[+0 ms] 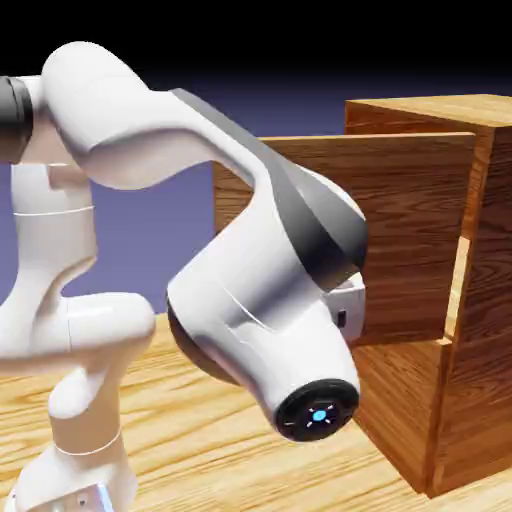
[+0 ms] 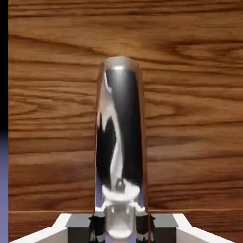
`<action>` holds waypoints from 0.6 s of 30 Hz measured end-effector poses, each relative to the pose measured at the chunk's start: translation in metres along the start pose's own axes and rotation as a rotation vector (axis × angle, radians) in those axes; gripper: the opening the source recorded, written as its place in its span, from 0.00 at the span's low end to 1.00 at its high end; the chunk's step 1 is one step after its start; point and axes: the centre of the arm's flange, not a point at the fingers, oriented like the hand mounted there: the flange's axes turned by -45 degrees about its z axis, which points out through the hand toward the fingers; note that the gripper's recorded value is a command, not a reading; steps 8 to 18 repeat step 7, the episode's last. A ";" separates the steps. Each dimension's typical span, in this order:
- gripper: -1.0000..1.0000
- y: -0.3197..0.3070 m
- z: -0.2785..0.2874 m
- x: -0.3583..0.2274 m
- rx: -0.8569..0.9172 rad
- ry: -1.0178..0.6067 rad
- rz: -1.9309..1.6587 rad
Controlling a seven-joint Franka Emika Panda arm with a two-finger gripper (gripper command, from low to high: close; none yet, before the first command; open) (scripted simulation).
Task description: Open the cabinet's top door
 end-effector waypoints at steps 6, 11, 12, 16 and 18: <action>1.00 0.023 -0.038 0.000 0.138 0.000 0.000; 1.00 0.023 -0.038 0.000 0.137 0.000 0.000; 1.00 0.023 -0.038 0.000 0.137 0.000 0.000; 1.00 0.023 -0.038 0.000 0.137 0.000 0.000; 1.00 0.023 -0.038 0.000 0.137 0.000 0.000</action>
